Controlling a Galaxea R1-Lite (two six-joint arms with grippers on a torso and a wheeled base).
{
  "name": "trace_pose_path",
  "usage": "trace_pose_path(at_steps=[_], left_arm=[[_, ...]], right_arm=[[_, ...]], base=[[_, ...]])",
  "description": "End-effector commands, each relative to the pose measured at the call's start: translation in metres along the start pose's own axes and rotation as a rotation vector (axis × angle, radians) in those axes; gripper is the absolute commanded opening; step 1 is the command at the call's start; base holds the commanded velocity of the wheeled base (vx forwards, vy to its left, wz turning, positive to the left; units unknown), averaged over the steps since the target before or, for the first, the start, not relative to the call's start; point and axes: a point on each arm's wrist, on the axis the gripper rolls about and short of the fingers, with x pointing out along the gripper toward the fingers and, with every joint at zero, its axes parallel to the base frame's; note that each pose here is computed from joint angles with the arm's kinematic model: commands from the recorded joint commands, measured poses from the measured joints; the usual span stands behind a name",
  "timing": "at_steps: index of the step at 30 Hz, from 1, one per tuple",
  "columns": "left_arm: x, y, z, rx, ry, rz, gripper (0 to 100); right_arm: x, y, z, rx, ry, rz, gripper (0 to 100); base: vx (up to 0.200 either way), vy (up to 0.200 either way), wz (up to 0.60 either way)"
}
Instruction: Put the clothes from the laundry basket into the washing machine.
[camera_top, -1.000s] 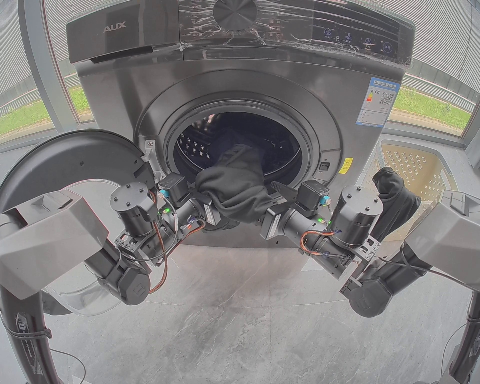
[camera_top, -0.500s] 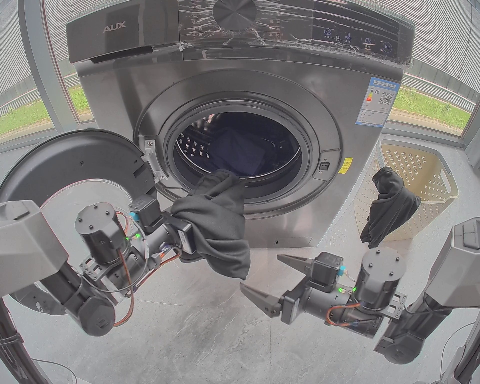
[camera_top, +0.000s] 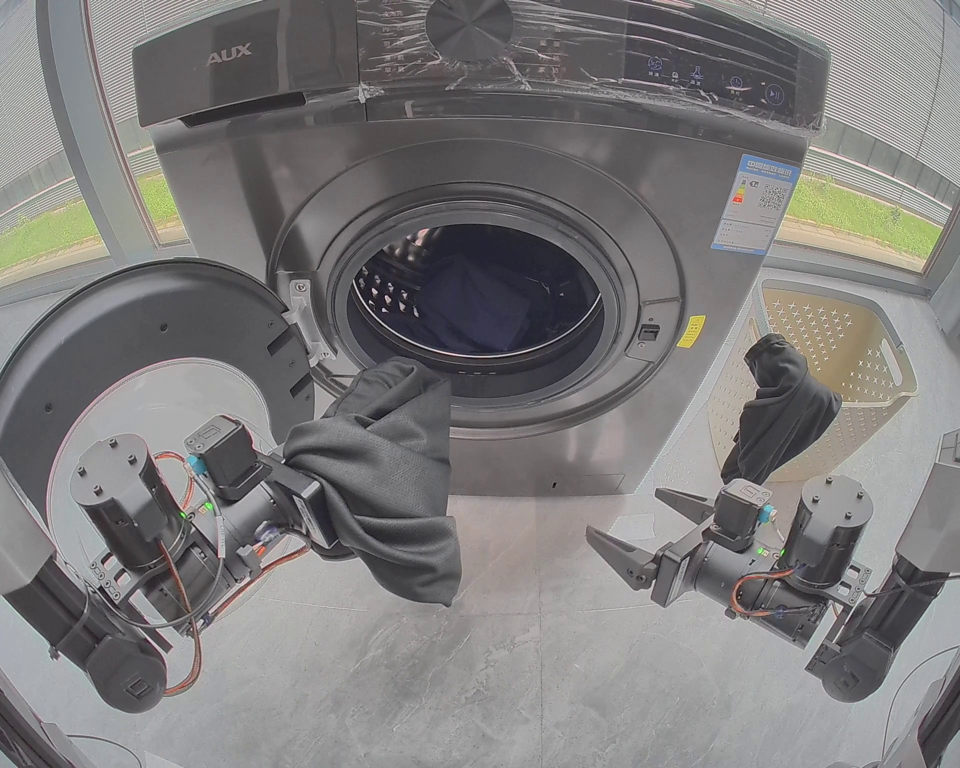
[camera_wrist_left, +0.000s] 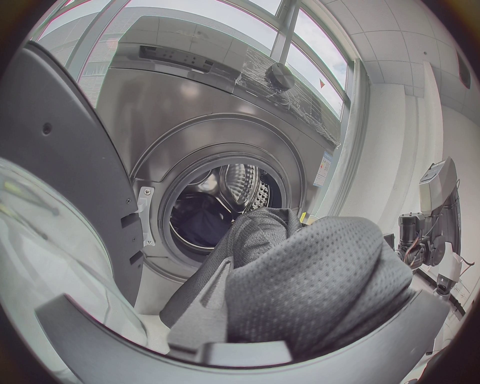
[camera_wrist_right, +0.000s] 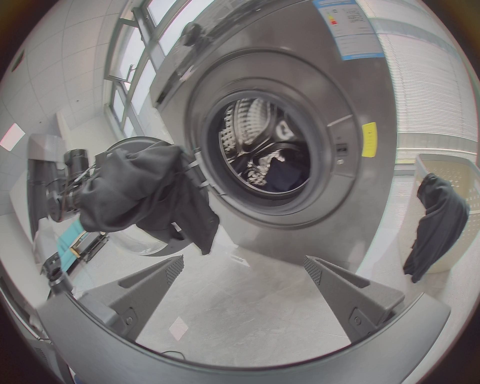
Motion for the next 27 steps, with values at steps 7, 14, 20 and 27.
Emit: trace_pose_path(at_steps=[7,14,20,27], left_arm=[[-0.008,0.004,-0.008,-0.003,0.044,0.016,0],[-0.005,0.006,-0.012,-0.017,0.057,0.019,0],[-0.003,0.005,-0.015,-0.017,0.068,0.018,0],[-0.003,0.005,-0.018,-0.016,0.079,0.019,0]], right_arm=[[-0.001,-0.008,0.001,0.003,-0.007,-0.044,100],[-0.001,-0.008,0.003,0.006,-0.015,-0.042,100],[-0.002,-0.008,0.004,0.007,-0.016,-0.042,100],[-0.002,-0.006,0.002,0.007,-0.008,-0.037,100]], base=[[0.000,0.000,0.00],[0.057,0.000,0.00],[0.200,0.000,0.00],[0.200,0.000,0.00]])
